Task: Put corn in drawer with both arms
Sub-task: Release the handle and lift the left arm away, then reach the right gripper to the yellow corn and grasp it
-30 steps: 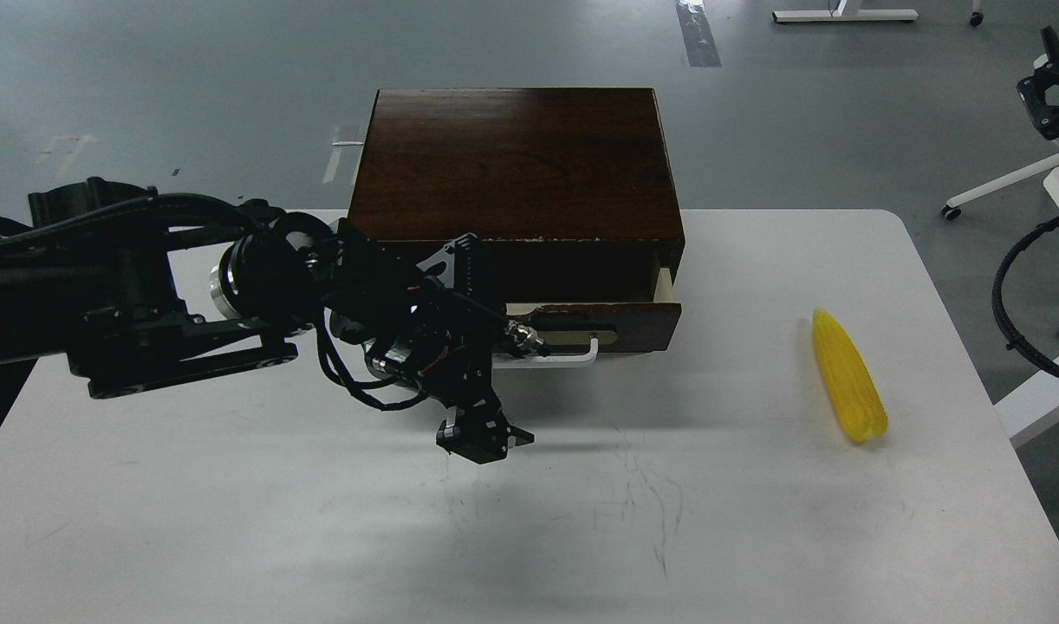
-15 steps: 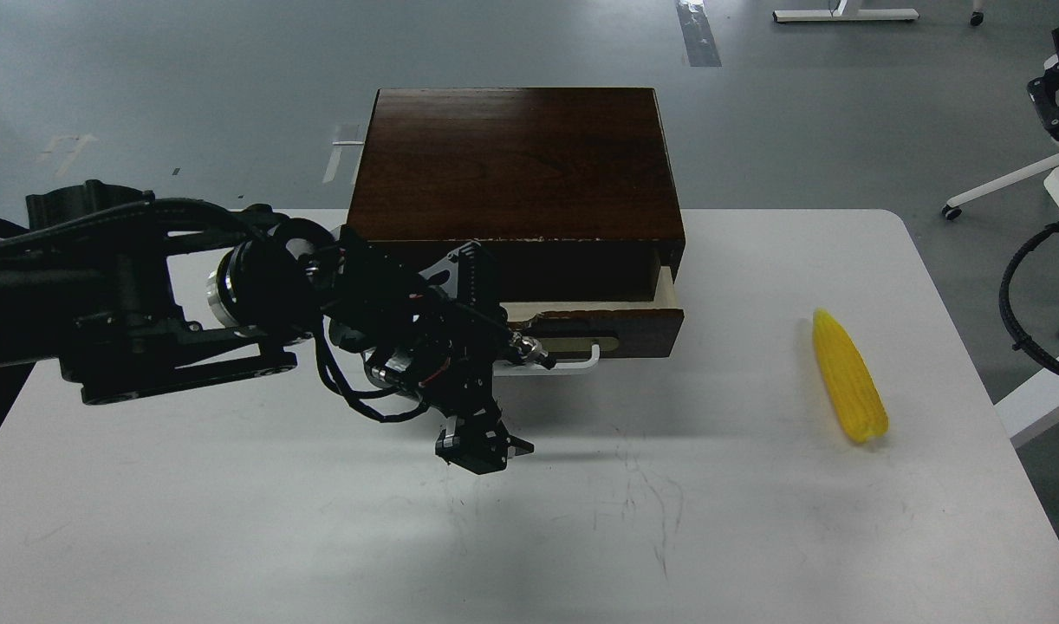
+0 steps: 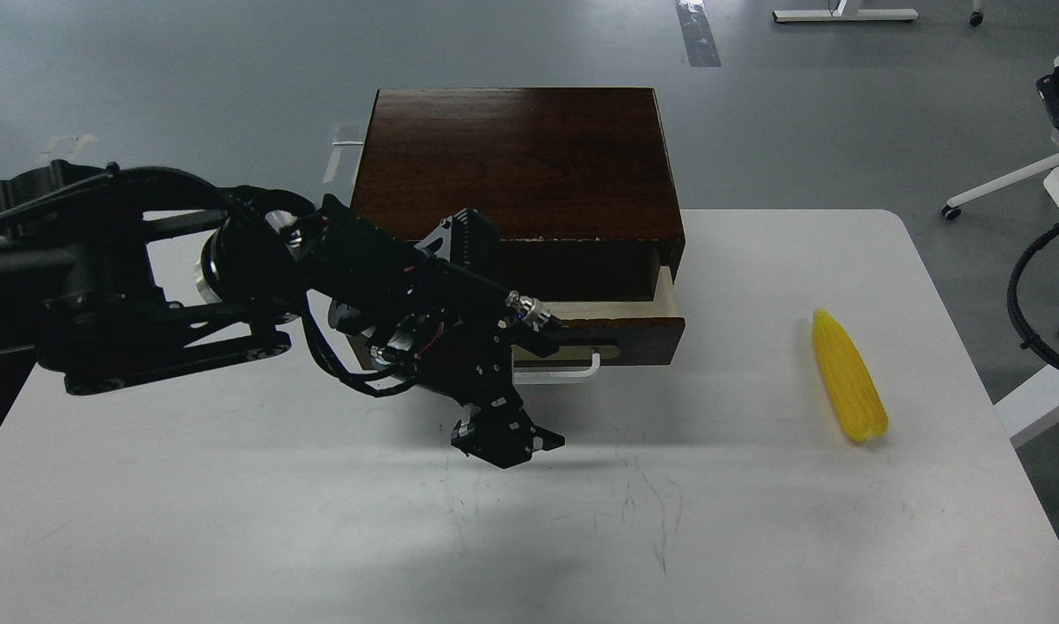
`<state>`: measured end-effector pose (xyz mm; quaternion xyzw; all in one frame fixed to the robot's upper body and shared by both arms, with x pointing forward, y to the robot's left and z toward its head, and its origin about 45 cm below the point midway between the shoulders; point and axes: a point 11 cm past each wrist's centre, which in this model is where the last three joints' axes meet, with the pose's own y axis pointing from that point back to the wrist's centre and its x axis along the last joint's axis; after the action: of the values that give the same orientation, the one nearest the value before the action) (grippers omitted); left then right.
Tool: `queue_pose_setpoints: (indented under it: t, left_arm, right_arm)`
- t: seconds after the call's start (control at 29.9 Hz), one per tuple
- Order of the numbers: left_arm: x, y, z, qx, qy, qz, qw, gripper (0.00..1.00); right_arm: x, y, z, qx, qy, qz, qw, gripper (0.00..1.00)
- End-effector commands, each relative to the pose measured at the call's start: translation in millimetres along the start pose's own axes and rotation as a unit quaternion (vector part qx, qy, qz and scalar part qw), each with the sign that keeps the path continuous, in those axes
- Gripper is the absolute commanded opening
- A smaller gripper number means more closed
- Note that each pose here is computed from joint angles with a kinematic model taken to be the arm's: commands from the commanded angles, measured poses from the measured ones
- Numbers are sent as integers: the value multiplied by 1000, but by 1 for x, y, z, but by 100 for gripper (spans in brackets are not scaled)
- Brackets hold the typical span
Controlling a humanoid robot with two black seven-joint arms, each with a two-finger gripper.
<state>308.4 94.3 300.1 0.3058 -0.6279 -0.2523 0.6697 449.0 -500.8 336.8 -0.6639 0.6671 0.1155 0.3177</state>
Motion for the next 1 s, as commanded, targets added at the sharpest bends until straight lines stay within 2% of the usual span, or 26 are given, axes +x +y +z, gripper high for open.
queue_pose_setpoints:
  t: [0.0, 0.07, 0.17, 0.23, 0.3, 0.4, 0.53, 0.6, 0.63, 0.67, 0.73, 0.8, 0.87, 0.9, 0.94, 0.97]
  left_arm:
    - [16, 16, -5, 1, 31, 42, 999, 98]
    - [26, 26, -10, 5, 45, 65, 997, 98]
    - [59, 60, -25, -1, 117, 163, 980, 98]
    - [73, 89, -52, -16, 223, 253, 941, 98]
    - [74, 105, -73, -20, 282, 300, 911, 98]
    - [65, 139, -118, -34, 406, 403, 819, 98]
    - [34, 157, -146, -64, 504, 485, 712, 98]
    - [7, 168, -161, -94, 570, 543, 609, 98]
    - [0, 171, -164, -101, 583, 556, 584, 98]
    - [-13, 177, -172, -109, 601, 582, 537, 98]
    - [-26, 188, -181, -111, 612, 608, 493, 98]
    - [-37, 209, -192, -127, 616, 652, 424, 98]
    - [-47, 221, -196, -140, 615, 678, 377, 98]
    - [-51, 229, -199, -145, 611, 692, 357, 98]
    - [-51, 229, -199, -145, 611, 692, 357, 98]
    - [-56, 233, -201, -145, 608, 701, 344, 98]
  right_arm:
    - [0, 0, -1, 0, 2, -1, 1000, 100]
    - [-1, -1, -1, -3, 4, -3, 1000, 100]
    - [2, 2, -12, -29, 54, -9, 998, 100]
    - [-6, -1, -31, -47, 110, -27, 992, 100]
    - [-9, -2, -36, -60, 139, -35, 988, 100]
    - [-18, -6, -30, -112, 227, -62, 965, 100]
    - [-38, -17, -32, -151, 329, -103, 927, 100]
    - [-43, -18, -22, -193, 403, -130, 885, 100]
    - [-42, -17, -19, -205, 421, -135, 873, 100]
    - [-39, -12, -8, -233, 449, -145, 850, 100]
    - [-32, -5, 4, -266, 479, -156, 822, 100]
    - [-27, 6, 24, -318, 534, -186, 761, 100]
    - [-28, 15, 40, -349, 564, -216, 717, 100]
    - [-29, 23, 50, -367, 577, -235, 690, 100]
    - [-29, 23, 50, -367, 578, -235, 690, 100]
    - [-28, 30, 59, -384, 593, -253, 661, 100]
